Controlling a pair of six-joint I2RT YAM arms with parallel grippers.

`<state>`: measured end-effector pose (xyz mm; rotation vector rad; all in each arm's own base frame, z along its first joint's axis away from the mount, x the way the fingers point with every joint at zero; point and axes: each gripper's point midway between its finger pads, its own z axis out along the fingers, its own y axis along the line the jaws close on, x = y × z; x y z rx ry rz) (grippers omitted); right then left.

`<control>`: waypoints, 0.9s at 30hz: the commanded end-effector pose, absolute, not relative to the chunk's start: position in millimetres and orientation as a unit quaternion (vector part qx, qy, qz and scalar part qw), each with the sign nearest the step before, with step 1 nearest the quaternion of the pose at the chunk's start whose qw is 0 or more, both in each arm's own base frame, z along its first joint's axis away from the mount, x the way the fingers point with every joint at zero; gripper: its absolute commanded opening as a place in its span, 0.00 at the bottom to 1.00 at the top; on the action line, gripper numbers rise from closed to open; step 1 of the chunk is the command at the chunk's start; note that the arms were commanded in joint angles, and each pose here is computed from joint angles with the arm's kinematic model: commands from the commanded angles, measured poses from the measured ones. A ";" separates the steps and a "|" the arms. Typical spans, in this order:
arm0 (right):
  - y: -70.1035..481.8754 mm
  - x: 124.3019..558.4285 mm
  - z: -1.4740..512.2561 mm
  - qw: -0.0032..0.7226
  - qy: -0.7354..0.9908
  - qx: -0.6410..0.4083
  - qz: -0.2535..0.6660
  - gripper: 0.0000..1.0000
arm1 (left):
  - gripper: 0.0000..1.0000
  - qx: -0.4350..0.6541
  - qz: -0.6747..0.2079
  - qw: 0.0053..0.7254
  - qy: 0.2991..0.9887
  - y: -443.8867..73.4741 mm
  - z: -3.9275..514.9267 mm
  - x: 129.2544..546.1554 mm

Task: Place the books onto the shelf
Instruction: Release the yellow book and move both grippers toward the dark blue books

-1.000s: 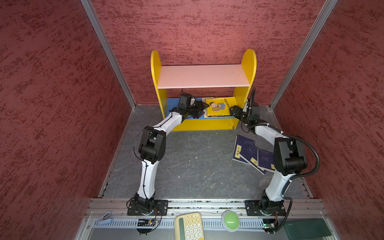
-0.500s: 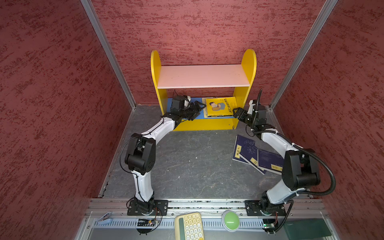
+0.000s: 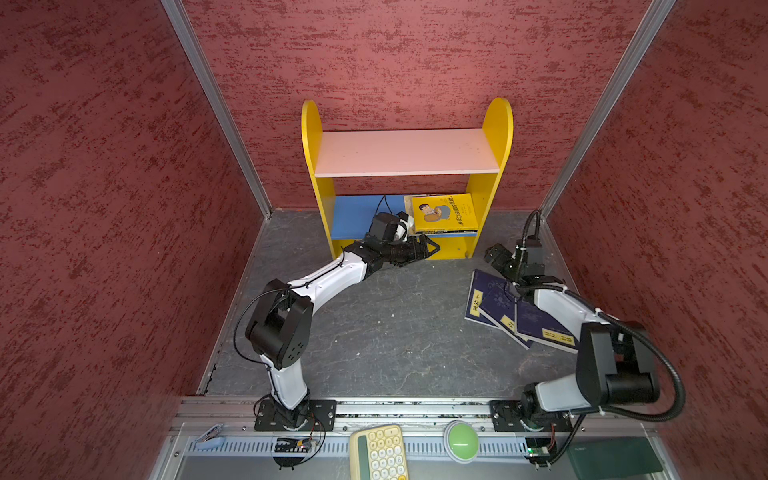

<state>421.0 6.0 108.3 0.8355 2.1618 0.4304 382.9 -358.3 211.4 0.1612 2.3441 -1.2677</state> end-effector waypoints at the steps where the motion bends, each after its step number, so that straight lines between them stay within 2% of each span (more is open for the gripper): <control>1: -4.7 419.0 85.3 0.340 0.850 0.372 0.156 0.99 | 0.87 0.099 -0.428 0.233 0.867 -367.4 197.0 378.8; 9: -22.3 438.2 70.7 0.319 0.866 0.369 0.114 0.99 | 0.88 0.180 -0.348 0.218 0.894 -406.6 162.6 359.0; 17: -36.4 421.8 44.1 0.267 0.882 0.385 0.054 0.99 | 0.88 0.204 -0.328 0.184 0.904 -440.6 132.3 354.1; 27: -15.9 415.2 15.5 0.225 0.901 0.358 0.098 0.99 | 0.87 0.201 -0.314 0.143 0.917 -460.6 98.5 333.0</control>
